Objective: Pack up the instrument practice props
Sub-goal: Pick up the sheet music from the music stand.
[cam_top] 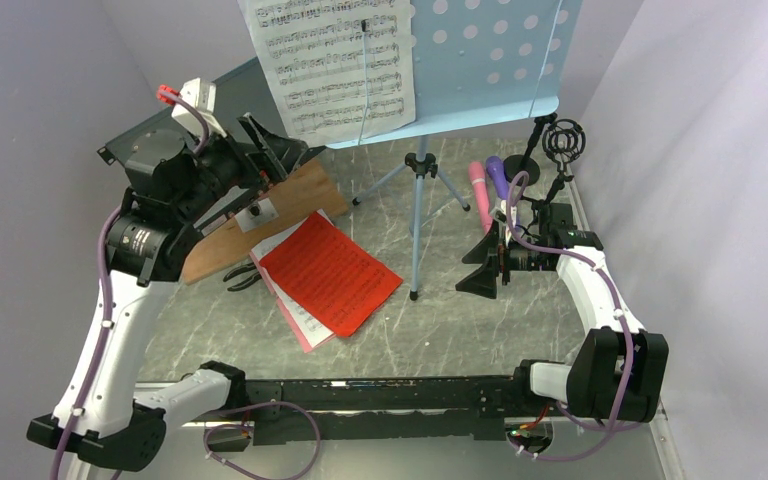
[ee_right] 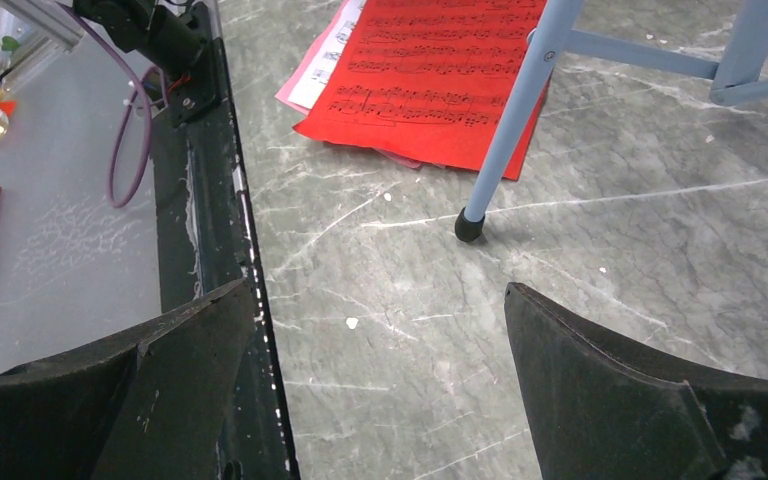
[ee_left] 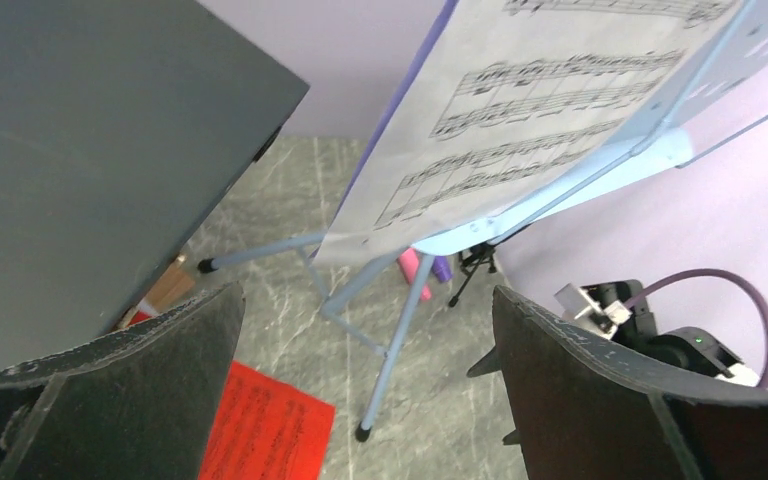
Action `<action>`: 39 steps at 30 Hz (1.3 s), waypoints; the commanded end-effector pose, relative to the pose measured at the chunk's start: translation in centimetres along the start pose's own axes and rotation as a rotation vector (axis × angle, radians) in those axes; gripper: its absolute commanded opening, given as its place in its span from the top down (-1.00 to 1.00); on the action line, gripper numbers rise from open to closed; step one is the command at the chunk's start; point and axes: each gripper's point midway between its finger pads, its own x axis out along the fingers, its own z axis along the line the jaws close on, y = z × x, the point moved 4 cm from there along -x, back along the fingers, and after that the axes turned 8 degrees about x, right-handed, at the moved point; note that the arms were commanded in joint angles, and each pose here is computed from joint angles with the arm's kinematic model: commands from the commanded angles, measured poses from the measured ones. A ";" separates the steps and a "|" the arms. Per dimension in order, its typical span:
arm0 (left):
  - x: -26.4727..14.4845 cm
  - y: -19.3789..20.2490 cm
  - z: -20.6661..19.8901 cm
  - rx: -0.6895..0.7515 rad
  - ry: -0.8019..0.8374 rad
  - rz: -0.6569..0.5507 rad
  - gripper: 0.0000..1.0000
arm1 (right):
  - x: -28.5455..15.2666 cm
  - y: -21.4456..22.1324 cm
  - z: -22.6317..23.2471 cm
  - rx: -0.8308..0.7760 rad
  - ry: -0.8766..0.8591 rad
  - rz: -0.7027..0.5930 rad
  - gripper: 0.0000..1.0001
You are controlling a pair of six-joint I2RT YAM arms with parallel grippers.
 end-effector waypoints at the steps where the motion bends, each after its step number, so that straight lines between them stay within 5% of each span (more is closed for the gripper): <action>1: 0.3 -2.9 -2.3 -0.007 0.137 -0.093 -0.96 | -0.2 -1.2 0.1 -0.061 -0.009 -0.015 -0.99; 13: 1.8 -3.6 -1.8 -0.018 0.151 -0.114 -0.82 | -0.1 -1.3 0.3 -0.061 -0.015 -0.017 -0.99; 23: 1.2 -3.5 -2.9 -0.043 0.249 -0.104 -0.44 | -0.2 -1.3 0.3 -0.067 -0.015 -0.015 -0.99; 39: -0.5 -3.1 -3.2 -0.060 0.248 -0.103 -0.24 | -0.2 -1.3 0.3 -0.070 -0.014 -0.015 -0.99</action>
